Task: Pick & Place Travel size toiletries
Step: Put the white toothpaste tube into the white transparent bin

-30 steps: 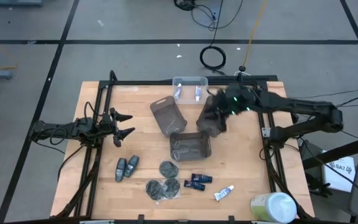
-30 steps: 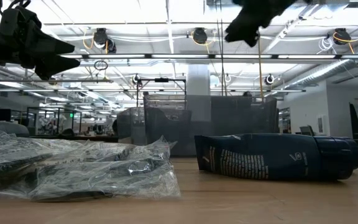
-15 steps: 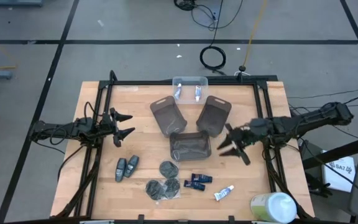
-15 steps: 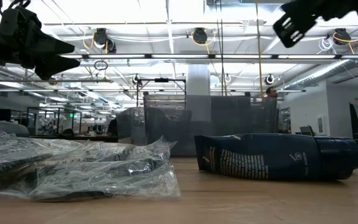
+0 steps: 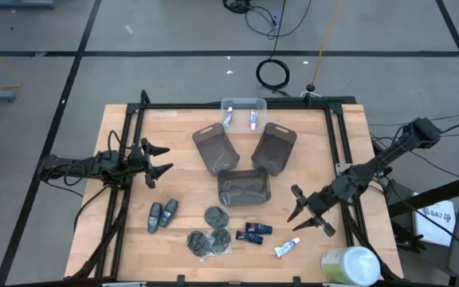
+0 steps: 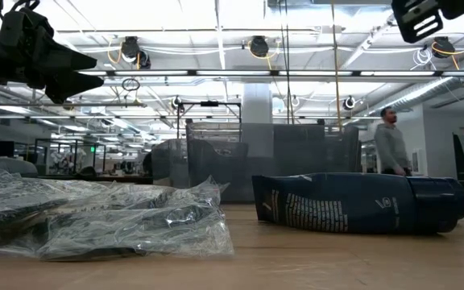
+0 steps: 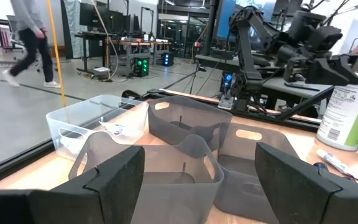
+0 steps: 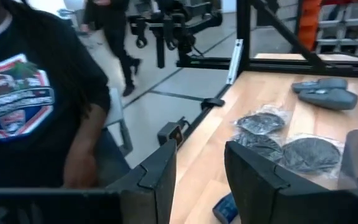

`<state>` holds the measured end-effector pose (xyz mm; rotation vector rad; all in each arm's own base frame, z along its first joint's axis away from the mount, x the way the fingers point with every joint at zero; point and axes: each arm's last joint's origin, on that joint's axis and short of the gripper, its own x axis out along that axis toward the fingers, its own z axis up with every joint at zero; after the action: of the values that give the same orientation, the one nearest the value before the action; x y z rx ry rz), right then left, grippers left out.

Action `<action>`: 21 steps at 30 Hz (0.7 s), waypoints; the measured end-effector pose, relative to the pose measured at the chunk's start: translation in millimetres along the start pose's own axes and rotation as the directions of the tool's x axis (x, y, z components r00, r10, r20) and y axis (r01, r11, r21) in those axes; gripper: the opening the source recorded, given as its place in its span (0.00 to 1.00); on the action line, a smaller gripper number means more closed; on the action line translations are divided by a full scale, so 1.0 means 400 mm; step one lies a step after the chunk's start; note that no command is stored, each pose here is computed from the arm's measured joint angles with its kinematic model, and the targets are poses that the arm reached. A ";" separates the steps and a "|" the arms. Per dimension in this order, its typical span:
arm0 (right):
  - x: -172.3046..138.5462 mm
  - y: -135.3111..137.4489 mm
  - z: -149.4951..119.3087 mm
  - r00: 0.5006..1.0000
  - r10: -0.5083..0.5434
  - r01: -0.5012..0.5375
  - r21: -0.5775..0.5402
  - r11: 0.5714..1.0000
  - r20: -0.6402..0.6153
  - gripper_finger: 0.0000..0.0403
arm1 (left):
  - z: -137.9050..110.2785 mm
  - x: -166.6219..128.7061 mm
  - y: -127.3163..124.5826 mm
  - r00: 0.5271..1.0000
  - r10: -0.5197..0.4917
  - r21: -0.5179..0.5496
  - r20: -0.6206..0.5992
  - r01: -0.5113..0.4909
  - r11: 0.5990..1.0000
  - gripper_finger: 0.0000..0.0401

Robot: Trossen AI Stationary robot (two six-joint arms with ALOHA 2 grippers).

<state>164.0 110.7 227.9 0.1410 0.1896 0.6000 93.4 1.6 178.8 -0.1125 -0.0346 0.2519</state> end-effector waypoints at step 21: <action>0.196 0.135 0.098 0.856 -0.226 0.260 0.011 0.965 -0.465 0.51 | 0.000 0.000 0.000 1.000 0.000 0.000 0.000 0.000 1.000 0.74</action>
<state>206.4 196.7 265.3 0.0408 0.6846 0.3633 93.4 1.6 178.8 -0.1128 -0.0345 0.2515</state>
